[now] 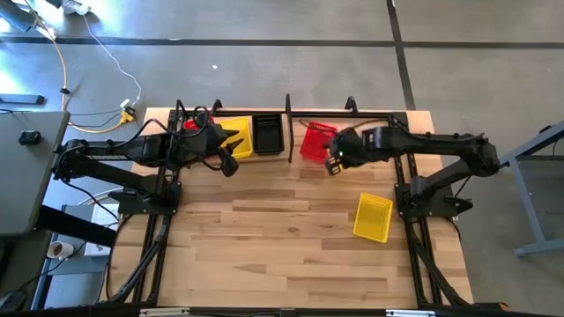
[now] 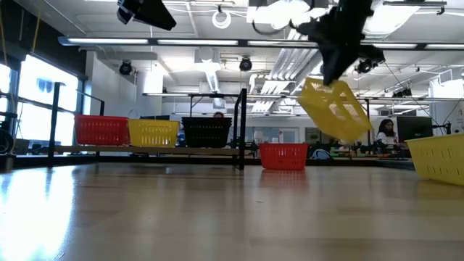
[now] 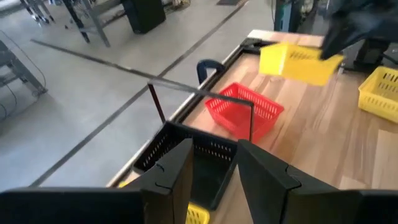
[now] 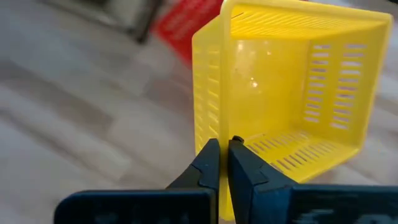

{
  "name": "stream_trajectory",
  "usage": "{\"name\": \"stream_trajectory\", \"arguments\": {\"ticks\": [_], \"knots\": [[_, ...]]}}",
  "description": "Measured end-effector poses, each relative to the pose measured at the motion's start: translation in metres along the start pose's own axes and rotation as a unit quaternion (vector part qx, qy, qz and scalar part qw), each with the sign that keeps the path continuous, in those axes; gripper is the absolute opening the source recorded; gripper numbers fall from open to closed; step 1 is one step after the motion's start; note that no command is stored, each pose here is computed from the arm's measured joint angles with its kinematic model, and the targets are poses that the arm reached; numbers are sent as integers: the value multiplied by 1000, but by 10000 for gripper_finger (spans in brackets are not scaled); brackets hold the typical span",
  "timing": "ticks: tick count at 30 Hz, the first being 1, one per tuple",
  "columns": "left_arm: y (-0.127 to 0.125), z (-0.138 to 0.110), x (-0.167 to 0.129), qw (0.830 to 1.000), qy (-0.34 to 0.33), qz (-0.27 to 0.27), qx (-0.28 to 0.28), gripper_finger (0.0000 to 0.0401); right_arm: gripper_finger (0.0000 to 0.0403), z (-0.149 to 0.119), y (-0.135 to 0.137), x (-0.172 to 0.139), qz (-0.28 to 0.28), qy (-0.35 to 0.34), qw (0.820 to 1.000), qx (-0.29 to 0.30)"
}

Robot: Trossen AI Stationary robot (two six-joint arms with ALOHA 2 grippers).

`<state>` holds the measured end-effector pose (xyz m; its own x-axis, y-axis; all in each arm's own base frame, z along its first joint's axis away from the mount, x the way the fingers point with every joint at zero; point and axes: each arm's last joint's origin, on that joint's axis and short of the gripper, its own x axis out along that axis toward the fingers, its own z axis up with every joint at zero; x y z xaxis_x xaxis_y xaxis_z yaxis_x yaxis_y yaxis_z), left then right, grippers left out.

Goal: Stack baskets on shelf by color
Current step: Stack the top yellow bin on top of the yellow bin on the shelf

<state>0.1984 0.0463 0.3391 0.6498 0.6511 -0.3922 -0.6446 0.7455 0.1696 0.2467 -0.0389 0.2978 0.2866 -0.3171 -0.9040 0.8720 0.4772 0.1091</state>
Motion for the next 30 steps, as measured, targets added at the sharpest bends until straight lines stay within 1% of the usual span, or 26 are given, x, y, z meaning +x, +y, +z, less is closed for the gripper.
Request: {"name": "stream_trajectory", "arguments": {"ticks": [7, 9, 14, 16, 19, 22, 26, 28, 30], "knots": [[0, -9, 0, 999, 42, -22, 6, 114, 0, -31, 36, -39, 76, -27, 997, 6], [-1, -10, -1, 998, 51, -22, 6, 114, 0, -40, 46, -46, 108, -33, 994, 0], [-1, -13, -1, 997, 66, -41, -2, 114, 0, -57, 68, -59, 190, -57, 980, -28], [-2, -14, -1, 996, 70, -48, -19, 114, 0, -61, 78, -62, 222, -76, 970, -58], [-2, -16, -2, 994, 82, -53, -45, 114, 0, -62, 93, -65, 263, -115, 950, -125], [-1, -18, -2, 992, 97, -46, -69, 114, 0, -59, 102, -63, 280, -145, 927, -205], [1, -23, -2, 984, 122, -31, -124, 114, 0, -54, 105, -57, 277, -163, 893, -316], [1, -24, -3, 979, 128, -24, -156, 114, 0, -51, 105, -53, 274, -166, 871, -372], [1, -25, -3, 974, 132, -20, -180, 114, 0, -48, 105, -50, 270, -176, 845, -427]]}}
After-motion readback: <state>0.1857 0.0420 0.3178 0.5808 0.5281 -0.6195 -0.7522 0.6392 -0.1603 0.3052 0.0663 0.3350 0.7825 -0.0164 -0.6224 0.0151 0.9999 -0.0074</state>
